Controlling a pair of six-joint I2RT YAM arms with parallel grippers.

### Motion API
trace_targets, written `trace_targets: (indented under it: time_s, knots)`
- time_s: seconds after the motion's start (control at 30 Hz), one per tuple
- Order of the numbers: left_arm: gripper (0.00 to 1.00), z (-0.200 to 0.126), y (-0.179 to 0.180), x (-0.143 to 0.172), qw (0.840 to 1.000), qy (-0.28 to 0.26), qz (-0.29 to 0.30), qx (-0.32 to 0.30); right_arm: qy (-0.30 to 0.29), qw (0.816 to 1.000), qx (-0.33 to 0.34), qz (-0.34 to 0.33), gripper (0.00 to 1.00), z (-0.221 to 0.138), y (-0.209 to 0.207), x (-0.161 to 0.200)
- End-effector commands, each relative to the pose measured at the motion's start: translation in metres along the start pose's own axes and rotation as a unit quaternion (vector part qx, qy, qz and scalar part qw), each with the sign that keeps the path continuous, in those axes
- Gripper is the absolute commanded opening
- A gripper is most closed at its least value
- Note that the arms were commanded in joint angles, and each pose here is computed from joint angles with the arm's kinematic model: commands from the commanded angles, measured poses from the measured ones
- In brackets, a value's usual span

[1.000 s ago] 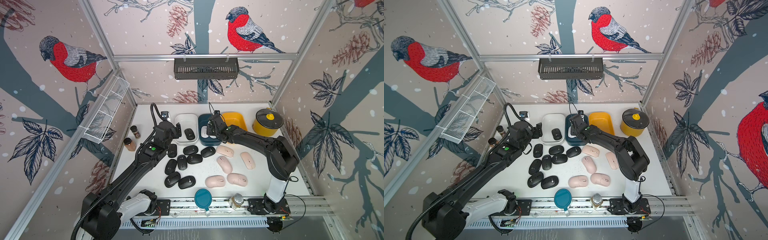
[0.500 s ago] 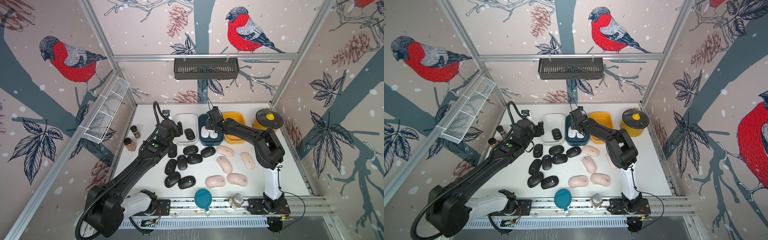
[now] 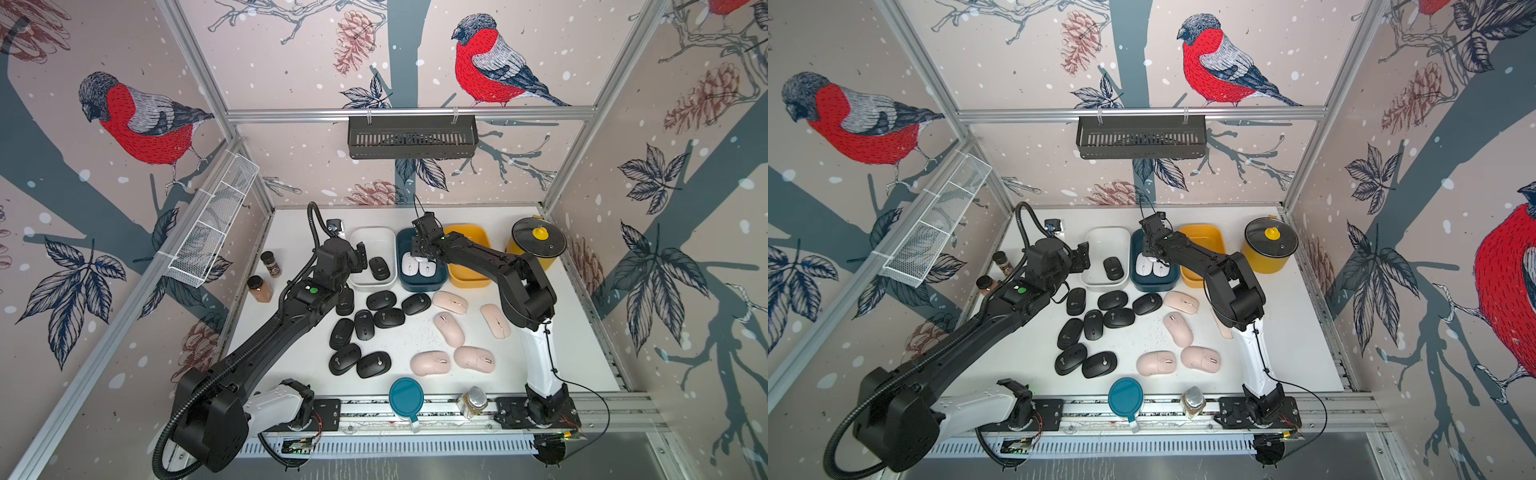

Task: Place the mice by color into the storage box
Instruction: Place the mouse in the storage box.

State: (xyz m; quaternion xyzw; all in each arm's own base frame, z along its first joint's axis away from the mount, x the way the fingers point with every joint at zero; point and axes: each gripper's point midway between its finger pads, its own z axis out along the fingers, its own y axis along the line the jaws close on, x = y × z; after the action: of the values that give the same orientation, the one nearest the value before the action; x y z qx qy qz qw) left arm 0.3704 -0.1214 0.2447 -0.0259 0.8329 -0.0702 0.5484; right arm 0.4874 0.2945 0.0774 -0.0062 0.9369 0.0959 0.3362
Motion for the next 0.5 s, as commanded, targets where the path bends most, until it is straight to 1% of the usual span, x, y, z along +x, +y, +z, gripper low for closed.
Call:
trace_targets:
  time_s: [0.0, 0.17, 0.3, 0.4, 0.47]
  knots:
    - [0.8, 0.0, -0.003, -0.005, 1.0, -0.009, -0.006, 0.006, 0.003, 1.0, 0.004, -0.007, 0.55, 0.002, 0.0, -0.001]
    - [0.8, 0.0, -0.001, -0.002, 1.0, -0.006, -0.004, 0.004, 0.009, 1.0, 0.009, -0.01, 0.55, 0.01, -0.001, 0.003]
    - [0.8, -0.002, -0.003, -0.008, 1.0, -0.012, -0.001, 0.007, 0.006, 1.0, 0.01, -0.008, 0.56, 0.012, -0.002, 0.0]
    - [0.8, -0.003, -0.003, -0.014, 1.0, -0.018, 0.005, 0.006, 0.008, 1.0, 0.009, -0.007, 0.59, 0.014, -0.001, 0.0]
    - [0.8, -0.003, -0.004, -0.016, 1.0, -0.019, 0.008, 0.004, 0.005, 1.0, 0.01, -0.006, 0.64, 0.013, -0.001, -0.003]
